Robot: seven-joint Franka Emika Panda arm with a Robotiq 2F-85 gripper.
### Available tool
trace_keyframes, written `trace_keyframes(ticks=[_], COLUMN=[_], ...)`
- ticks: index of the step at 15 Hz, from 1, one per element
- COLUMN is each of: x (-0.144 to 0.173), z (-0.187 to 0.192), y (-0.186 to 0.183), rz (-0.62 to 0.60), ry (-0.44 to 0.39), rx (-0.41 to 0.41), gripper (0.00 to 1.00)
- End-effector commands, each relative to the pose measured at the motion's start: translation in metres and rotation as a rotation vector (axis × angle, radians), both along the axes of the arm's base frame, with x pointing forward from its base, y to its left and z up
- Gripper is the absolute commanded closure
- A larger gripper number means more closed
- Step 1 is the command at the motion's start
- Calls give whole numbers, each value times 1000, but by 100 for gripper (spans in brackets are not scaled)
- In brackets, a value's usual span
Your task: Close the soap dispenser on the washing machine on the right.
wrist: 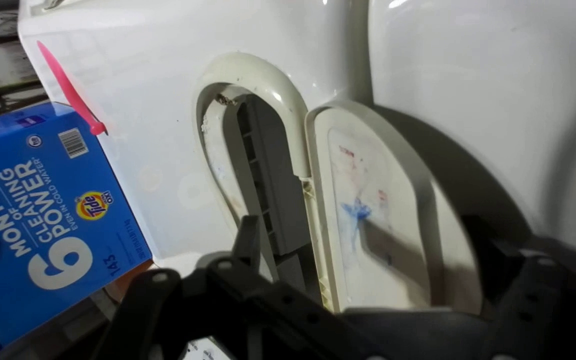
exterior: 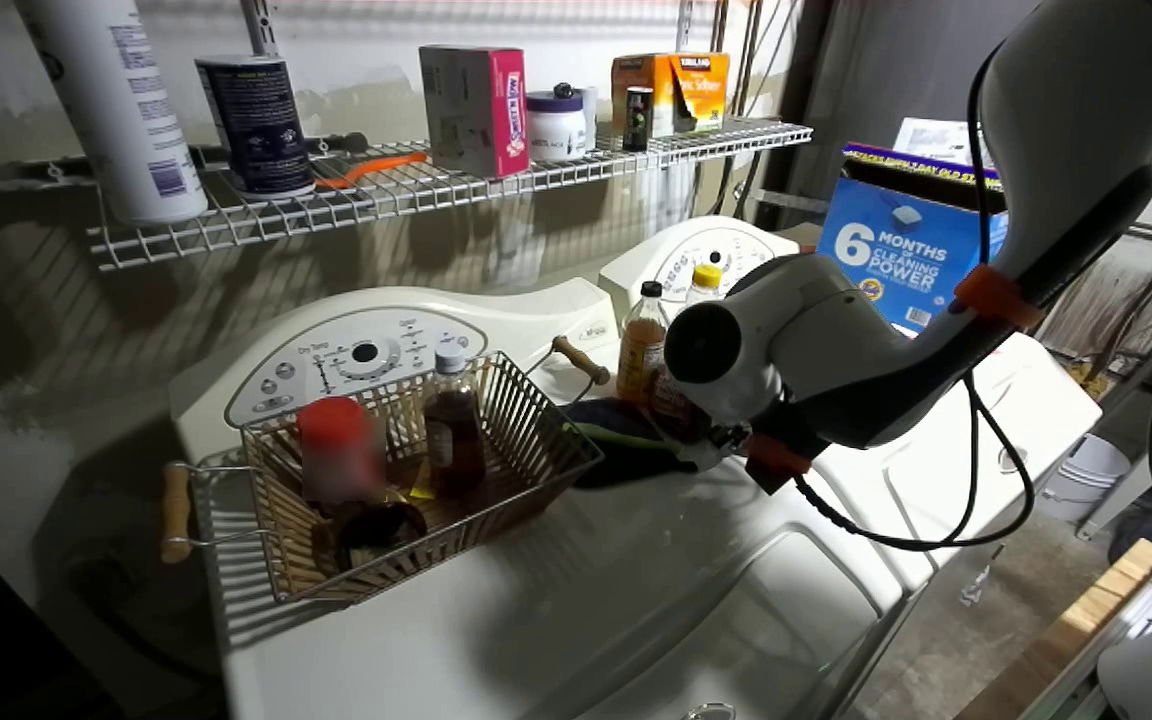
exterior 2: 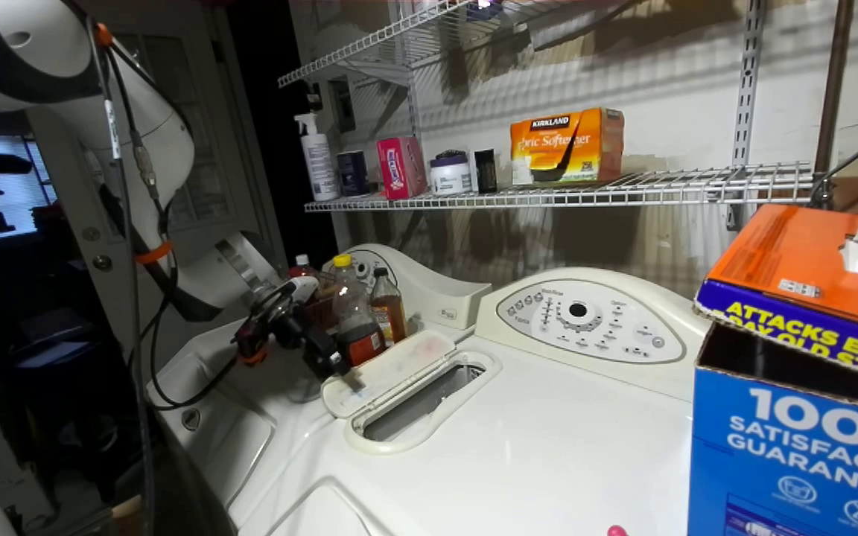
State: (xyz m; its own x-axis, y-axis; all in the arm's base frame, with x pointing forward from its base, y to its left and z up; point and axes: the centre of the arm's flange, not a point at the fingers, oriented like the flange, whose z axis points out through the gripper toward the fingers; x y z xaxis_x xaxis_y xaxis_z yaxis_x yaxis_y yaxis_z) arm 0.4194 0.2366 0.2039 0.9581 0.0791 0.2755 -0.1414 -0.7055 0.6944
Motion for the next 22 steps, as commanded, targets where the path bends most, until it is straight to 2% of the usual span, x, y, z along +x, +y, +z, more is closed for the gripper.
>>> trace_keyframes(ticks=[1, 11, 22], x=[3, 4, -3], z=[6, 40, 38], y=[-8, -31, -63], rz=[-6, -73, -165], ry=[-29, -98, -132], rx=[-50, -57, -125], gripper=[0, 0, 0])
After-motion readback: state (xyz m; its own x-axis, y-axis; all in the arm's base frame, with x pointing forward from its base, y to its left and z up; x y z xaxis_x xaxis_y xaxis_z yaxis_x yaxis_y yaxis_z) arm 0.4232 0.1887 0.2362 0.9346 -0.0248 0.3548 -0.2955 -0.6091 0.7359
